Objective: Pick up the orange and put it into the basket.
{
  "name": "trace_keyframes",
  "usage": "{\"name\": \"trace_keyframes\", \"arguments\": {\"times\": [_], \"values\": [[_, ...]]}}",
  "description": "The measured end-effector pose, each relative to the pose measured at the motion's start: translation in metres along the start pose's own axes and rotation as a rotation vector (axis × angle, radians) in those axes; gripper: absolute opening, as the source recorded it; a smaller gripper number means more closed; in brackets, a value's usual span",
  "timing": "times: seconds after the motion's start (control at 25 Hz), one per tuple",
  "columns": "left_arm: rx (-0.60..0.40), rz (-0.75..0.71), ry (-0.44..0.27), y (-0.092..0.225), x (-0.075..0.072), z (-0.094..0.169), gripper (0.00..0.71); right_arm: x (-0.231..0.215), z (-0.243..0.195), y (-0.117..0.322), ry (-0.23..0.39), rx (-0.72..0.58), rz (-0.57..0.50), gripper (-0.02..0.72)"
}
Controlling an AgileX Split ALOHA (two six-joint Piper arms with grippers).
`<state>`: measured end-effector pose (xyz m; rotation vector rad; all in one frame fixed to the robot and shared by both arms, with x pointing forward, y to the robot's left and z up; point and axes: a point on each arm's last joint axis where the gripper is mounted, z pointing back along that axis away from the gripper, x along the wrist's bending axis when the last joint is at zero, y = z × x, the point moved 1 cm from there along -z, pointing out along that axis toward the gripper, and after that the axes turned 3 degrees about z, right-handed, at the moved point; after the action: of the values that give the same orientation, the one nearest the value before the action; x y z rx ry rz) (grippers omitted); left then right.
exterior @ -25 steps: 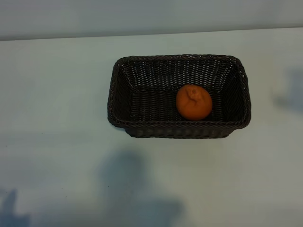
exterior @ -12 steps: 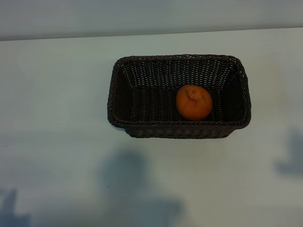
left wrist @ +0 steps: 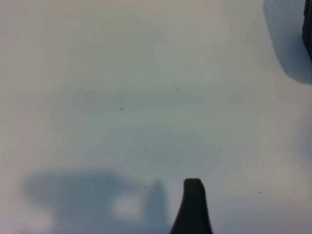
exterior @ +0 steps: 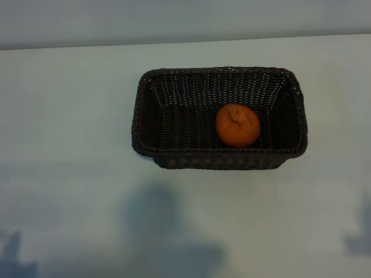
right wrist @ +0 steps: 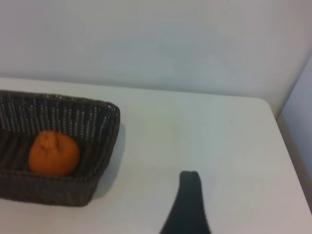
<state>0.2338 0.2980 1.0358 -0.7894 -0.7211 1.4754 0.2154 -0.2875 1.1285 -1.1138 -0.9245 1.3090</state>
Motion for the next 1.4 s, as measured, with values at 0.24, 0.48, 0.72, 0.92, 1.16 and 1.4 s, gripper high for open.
{"name": "trace_keyframes", "arguments": {"times": [0.24,0.48,0.72,0.92,1.16,1.4], "values": [[0.0,0.0,0.0,0.0,0.0,0.0,0.593,0.002,-0.011,0.03,-0.003,0.041,-0.002,0.58],[0.0,0.0,0.0,0.0,0.0,0.0,0.593,0.004,-0.034,0.06,-0.019,0.192,-0.008,0.58],[0.0,0.0,0.0,0.0,0.0,0.0,0.593,0.004,-0.044,0.073,-0.024,0.245,-0.015,0.58],[0.0,0.0,0.0,0.0,0.0,0.0,0.593,0.001,-0.046,0.074,0.006,0.244,0.004,0.58],[0.0,-0.002,0.0,0.0,0.0,0.0,0.593,-0.001,-0.048,0.076,0.022,0.242,0.015,0.58],[0.0,-0.004,0.0,0.0,0.0,0.0,0.593,-0.001,-0.048,0.076,0.023,0.242,0.016,0.58]]}}
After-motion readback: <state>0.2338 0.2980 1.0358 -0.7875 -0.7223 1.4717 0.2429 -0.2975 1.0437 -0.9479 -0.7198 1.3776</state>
